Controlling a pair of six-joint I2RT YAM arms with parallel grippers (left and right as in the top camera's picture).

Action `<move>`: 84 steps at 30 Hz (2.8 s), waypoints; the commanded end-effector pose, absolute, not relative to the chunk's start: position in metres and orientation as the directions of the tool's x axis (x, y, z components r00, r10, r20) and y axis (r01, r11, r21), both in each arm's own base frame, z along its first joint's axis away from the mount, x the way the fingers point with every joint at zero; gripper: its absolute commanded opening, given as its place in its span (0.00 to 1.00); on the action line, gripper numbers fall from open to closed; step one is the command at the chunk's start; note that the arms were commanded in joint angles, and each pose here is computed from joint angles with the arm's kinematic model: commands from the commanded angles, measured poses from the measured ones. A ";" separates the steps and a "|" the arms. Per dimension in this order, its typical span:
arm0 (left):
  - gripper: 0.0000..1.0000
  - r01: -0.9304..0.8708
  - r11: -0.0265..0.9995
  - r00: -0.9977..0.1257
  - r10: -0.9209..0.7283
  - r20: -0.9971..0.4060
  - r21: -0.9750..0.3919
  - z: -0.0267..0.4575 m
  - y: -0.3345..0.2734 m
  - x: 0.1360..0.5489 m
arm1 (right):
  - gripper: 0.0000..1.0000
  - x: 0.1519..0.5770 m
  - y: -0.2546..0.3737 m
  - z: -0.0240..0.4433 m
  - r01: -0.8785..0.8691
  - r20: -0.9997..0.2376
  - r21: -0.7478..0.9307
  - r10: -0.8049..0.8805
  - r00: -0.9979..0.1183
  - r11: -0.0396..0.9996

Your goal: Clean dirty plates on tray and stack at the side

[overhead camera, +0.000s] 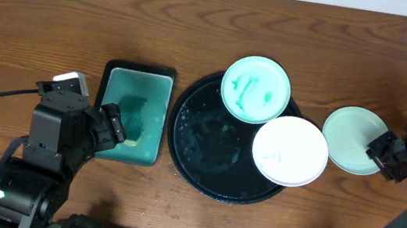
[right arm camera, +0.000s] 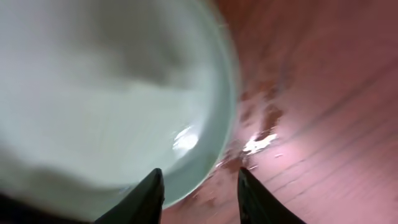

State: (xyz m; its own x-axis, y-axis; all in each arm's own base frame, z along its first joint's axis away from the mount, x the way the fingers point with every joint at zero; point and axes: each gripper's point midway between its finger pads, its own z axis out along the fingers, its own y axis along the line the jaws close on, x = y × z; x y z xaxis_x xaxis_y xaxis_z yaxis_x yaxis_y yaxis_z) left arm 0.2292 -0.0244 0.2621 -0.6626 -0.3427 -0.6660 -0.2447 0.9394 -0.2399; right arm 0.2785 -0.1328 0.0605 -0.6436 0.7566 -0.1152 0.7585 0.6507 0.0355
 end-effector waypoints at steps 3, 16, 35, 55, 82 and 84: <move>0.82 -0.244 0.941 -0.654 -0.340 -0.676 -0.237 0.267 -0.022 0.229 | 0.46 0.302 -0.069 0.100 0.528 -0.150 0.221 0.564 -0.812 0.820; 0.82 -0.244 0.941 -0.654 -0.340 -0.676 -0.237 0.267 -0.022 0.229 | 0.43 0.260 -0.007 0.027 0.419 -0.048 0.110 0.425 -0.904 0.901; 0.82 -0.244 0.941 -0.654 -0.340 -0.676 -0.237 0.267 -0.022 0.229 | 0.01 0.263 0.059 0.116 0.077 -0.192 0.350 0.152 -0.970 0.933; 0.82 -0.244 0.941 -0.654 -0.340 -0.676 -0.237 0.267 -0.022 0.229 | 0.36 0.276 0.140 0.033 0.040 -0.232 0.188 0.083 -0.969 0.981; 0.80 -0.253 0.966 -0.946 -0.236 -0.224 0.048 0.099 -0.037 0.276 | 0.35 0.276 0.138 0.118 -0.140 -0.427 0.206 -0.040 -0.903 0.968; 0.76 -0.260 0.962 -0.956 -0.245 -0.163 0.077 0.076 -0.037 0.279 | 0.35 0.275 0.137 0.117 -0.139 -0.423 0.204 -0.041 -0.905 0.969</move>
State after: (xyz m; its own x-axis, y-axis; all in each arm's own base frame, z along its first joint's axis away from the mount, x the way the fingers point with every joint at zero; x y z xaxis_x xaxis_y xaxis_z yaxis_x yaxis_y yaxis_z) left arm 0.2791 -0.0404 0.1095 -0.9316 -0.2523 -0.2616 -0.2657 0.9639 0.0167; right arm 0.2710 0.1378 0.1113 -0.9139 -0.0289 -0.4049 -0.1261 0.9683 0.2156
